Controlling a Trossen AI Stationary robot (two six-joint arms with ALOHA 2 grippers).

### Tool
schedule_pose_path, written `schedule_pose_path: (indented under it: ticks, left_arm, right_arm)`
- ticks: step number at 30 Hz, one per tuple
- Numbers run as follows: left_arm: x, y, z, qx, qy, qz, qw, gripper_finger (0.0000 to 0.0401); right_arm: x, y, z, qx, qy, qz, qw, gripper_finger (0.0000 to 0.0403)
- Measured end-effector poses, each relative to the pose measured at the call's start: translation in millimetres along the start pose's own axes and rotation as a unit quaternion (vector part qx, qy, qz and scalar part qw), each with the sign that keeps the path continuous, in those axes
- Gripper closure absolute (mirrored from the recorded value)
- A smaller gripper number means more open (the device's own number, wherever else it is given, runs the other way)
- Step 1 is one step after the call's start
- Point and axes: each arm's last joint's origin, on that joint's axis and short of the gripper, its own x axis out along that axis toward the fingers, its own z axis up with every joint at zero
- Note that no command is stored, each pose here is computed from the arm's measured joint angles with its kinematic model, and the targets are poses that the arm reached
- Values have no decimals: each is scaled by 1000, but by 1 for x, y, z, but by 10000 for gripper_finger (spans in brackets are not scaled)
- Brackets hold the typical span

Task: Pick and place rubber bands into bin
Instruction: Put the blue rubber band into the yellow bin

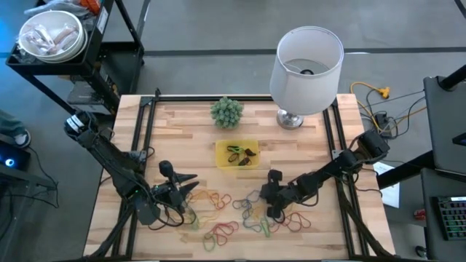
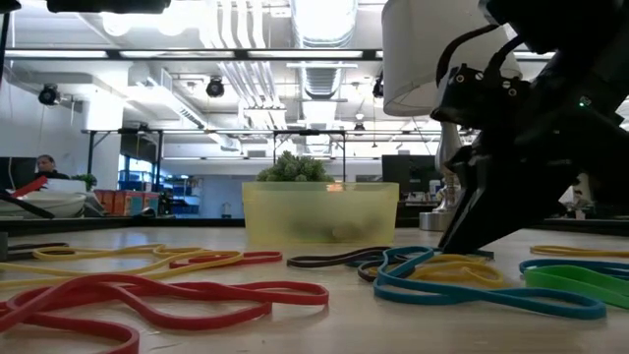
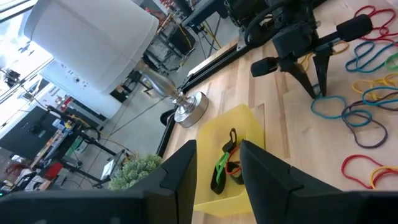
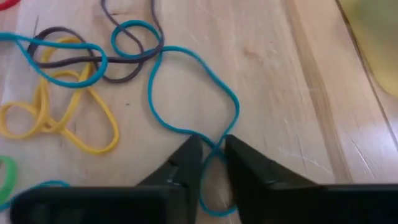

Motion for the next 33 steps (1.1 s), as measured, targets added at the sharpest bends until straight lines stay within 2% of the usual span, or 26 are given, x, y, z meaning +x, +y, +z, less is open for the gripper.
schedule_pose_path:
  ticks: [3,15,23,33]
  left_arm:
    - [0,0,0,0,0,0,1000,294]
    - [0,0,0,0,0,0,1000,294]
    - [0,0,0,0,0,0,1000,294]
    - [0,0,0,1,0,0,1000,294]
  right_arm:
    - [-1,0,2,-19,0,1,1000,386]
    - [-11,9,32,-99,-35,-4,994,395]
    - [-23,13,56,-140,-38,-63,987,395]
    - [-45,16,93,-190,-55,-155,968,395]
